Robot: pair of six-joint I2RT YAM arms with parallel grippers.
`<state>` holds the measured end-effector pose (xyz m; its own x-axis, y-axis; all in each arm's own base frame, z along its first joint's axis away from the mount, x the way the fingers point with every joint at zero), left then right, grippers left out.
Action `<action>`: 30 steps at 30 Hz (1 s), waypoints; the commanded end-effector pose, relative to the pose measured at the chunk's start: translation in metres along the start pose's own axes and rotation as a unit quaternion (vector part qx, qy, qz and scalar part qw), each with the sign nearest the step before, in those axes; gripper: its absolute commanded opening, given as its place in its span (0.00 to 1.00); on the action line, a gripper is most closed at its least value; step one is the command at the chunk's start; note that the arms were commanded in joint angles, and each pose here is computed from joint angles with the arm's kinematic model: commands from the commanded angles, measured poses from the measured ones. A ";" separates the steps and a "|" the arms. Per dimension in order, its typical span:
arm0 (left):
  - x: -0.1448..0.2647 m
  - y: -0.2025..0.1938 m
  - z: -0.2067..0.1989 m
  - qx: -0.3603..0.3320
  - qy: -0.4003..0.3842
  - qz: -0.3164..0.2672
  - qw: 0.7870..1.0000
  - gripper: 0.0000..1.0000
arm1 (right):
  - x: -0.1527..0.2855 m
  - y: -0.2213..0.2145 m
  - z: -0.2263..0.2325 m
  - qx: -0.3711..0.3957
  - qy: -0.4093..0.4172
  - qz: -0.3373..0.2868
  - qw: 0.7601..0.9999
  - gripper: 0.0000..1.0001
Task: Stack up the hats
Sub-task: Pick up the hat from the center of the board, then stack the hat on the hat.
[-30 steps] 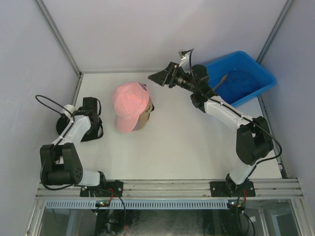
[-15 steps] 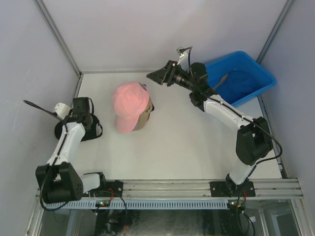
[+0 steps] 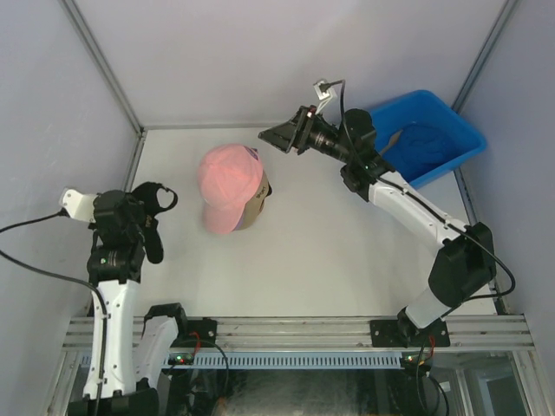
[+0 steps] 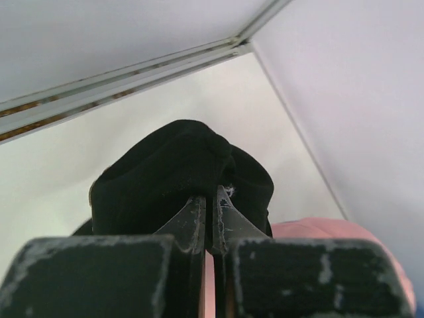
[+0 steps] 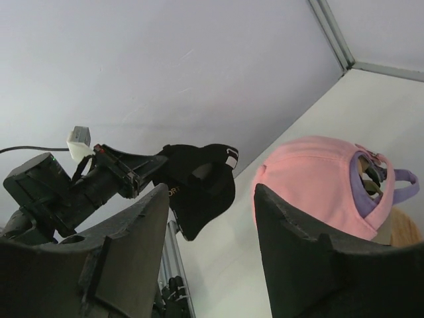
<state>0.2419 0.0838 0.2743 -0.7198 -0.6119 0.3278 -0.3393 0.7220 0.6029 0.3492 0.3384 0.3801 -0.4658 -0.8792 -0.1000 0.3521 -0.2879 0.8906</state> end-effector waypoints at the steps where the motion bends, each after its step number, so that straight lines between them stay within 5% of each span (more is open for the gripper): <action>1: 0.018 0.013 -0.033 0.019 -0.085 0.006 0.996 0.00 | 0.010 0.029 0.032 0.037 0.018 -0.027 0.999 0.54; 12: 0.081 0.042 -0.121 0.100 -0.274 0.065 0.954 0.00 | 0.017 0.013 0.054 0.031 0.038 -0.003 0.999 0.54; 20: 0.137 0.044 -0.195 0.144 -0.417 0.187 0.878 0.00 | 0.025 -0.009 0.062 0.028 0.049 0.014 0.998 0.55; 30: 0.206 0.048 -0.258 0.197 -0.544 0.329 0.746 0.00 | 0.028 -0.009 0.082 0.010 0.109 -0.014 0.994 0.56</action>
<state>0.2685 -0.0556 0.4865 -0.9494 0.1918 -0.2487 0.1358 0.9647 0.2257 0.2809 0.3479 0.3650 -0.3396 -0.9373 -0.0787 0.4184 -0.2255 0.8798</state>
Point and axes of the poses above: each gripper's point midway between its finger pads, its own x axis back along the fingers, its own z axis along the line the jaws close on, y = z × x, the point moved 2 cm from there along x, back along the fingers, and after that the axes turned 14 degrees about x, right-handed, at the moved point
